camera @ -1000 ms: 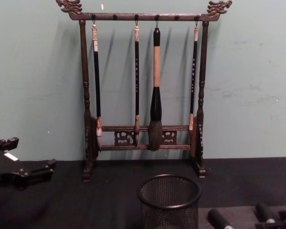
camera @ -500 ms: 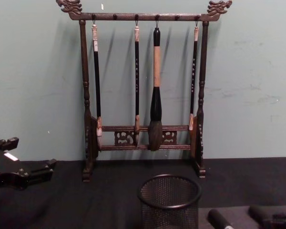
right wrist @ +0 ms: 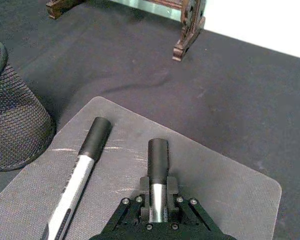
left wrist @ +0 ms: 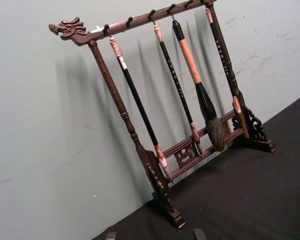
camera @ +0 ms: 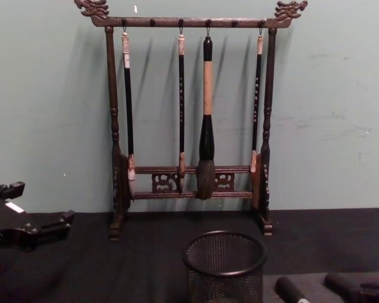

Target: Pick up the water-based marker from the table and place it into the pen holder.

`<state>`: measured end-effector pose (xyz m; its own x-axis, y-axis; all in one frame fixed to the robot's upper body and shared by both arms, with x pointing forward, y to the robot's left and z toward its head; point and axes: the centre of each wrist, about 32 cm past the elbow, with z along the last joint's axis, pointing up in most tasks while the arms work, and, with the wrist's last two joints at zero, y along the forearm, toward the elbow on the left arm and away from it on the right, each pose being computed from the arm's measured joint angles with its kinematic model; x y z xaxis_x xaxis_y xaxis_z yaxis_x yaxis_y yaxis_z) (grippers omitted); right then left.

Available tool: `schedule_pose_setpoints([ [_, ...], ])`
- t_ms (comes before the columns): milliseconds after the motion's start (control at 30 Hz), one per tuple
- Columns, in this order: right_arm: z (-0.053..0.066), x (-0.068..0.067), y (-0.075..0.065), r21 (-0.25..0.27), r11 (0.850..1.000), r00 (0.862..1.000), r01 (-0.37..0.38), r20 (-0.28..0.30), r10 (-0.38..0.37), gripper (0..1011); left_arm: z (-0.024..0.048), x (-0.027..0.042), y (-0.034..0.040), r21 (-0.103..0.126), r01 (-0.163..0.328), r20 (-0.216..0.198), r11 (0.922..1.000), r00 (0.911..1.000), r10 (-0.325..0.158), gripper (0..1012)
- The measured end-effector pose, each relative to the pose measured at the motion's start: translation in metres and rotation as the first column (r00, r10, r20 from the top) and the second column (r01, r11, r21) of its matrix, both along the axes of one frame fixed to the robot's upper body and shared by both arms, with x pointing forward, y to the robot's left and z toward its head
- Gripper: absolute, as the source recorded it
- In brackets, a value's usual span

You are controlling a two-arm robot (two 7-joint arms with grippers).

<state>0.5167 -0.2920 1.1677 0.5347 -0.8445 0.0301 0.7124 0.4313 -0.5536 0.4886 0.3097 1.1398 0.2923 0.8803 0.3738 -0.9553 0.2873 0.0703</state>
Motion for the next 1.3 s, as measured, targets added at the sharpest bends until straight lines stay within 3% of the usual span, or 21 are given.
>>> schedule_pose_setpoints([
  [167,0.002,-0.002,-0.002,0.011,1.0,0.999,-0.01,0.05,0.01,204,0.0,0.0,0.0,0.0,0.0,0.0,1.0,1.0,0.0,1001],
  [333,0.009,-0.005,-0.005,0.07,0.997,0.986,-0.03,0.166,0.018,204,0.0,0.0,0.0,0.0,0.0,0.0,1.0,1.0,0.0,1001],
  [433,0.014,-0.006,-0.006,0.125,0.991,0.96,-0.054,0.28,0.017,204,0.0,0.0,0.0,0.0,0.0,0.0,1.0,1.0,0.0,1001],
  [500,0.015,-0.006,-0.006,0.147,0.987,0.945,-0.065,0.328,0.013,204,0.0,0.0,0.0,0.0,0.0,0.0,1.0,1.0,0.0,1001],
  [533,0.017,-0.006,-0.004,0.17,0.983,0.929,-0.074,0.37,0.006,204,0.0,0.0,0.0,0.0,0.0,0.0,1.0,1.0,0.0,1001],
  [667,0.019,-0.004,0.001,0.221,0.971,0.894,-0.094,0.447,-0.016,204,0.0,0.0,0.0,0.0,0.0,0.0,1.0,1.0,0.0,1001],
  [733,0.022,0.0,0.009,0.261,0.958,0.864,-0.12,0.503,-0.028,204,0.0,0.0,0.0,0.0,0.0,0.0,1.0,1.0,0.0,1001],
  [867,0.024,0.007,0.02,0.287,0.945,0.842,-0.157,0.539,-0.025,204,0.0,0.0,0.0,0.0,0.0,0.0,1.0,1.0,0.0,1001],
  [1000,0.024,0.015,0.032,0.298,0.933,0.832,-0.204,0.555,0.005,204,0.0,0.0,0.0,0.0,0.0,0.0,1.0,1.0,0.0,1001],
  [1300,0.024,0.027,0.053,0.311,0.897,0.829,-0.315,0.55,0.101,204,0.0,0.0,0.0,0.0,0.0,0.0,1.0,1.0,0.0,1001],
])
